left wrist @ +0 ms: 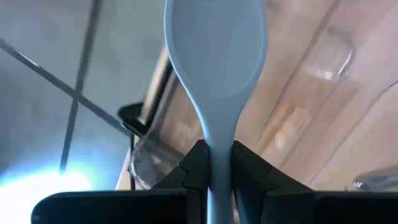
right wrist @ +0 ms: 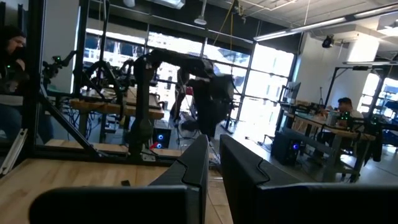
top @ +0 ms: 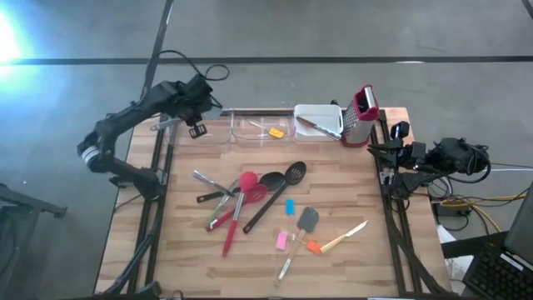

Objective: Pick & Place Kitchen Items
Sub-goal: Put the blue serving spoon into the left transparent bin

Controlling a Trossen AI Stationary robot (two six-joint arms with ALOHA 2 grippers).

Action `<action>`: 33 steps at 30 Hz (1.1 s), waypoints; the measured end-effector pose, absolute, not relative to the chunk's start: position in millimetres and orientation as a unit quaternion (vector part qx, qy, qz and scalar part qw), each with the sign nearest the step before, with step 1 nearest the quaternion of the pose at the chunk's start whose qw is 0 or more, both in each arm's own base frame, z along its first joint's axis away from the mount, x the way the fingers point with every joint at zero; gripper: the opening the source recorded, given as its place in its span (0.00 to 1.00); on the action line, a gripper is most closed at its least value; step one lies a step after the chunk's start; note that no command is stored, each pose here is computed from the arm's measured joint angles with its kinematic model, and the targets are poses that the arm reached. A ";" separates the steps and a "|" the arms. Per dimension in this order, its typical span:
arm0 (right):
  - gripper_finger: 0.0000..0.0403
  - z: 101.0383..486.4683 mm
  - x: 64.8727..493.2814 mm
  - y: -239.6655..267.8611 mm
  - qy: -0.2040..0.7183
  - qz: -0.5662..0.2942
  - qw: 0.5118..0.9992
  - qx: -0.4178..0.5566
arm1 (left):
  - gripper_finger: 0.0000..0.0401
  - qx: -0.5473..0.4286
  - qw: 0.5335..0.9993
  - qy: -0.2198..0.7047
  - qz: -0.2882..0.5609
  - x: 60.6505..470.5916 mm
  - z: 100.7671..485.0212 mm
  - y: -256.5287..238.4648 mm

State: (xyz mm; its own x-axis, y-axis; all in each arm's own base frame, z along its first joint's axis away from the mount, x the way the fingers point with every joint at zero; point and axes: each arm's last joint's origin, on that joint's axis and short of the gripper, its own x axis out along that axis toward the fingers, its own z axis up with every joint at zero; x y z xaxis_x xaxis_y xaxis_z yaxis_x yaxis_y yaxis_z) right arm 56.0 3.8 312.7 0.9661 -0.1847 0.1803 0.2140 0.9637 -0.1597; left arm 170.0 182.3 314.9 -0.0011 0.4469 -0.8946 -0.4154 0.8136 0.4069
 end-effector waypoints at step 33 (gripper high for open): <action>0.08 312.7 56.0 3.9 -0.082 -0.101 0.987 -0.089 | 0.11 -0.058 0.663 0.724 0.182 208.6 215.6 239.9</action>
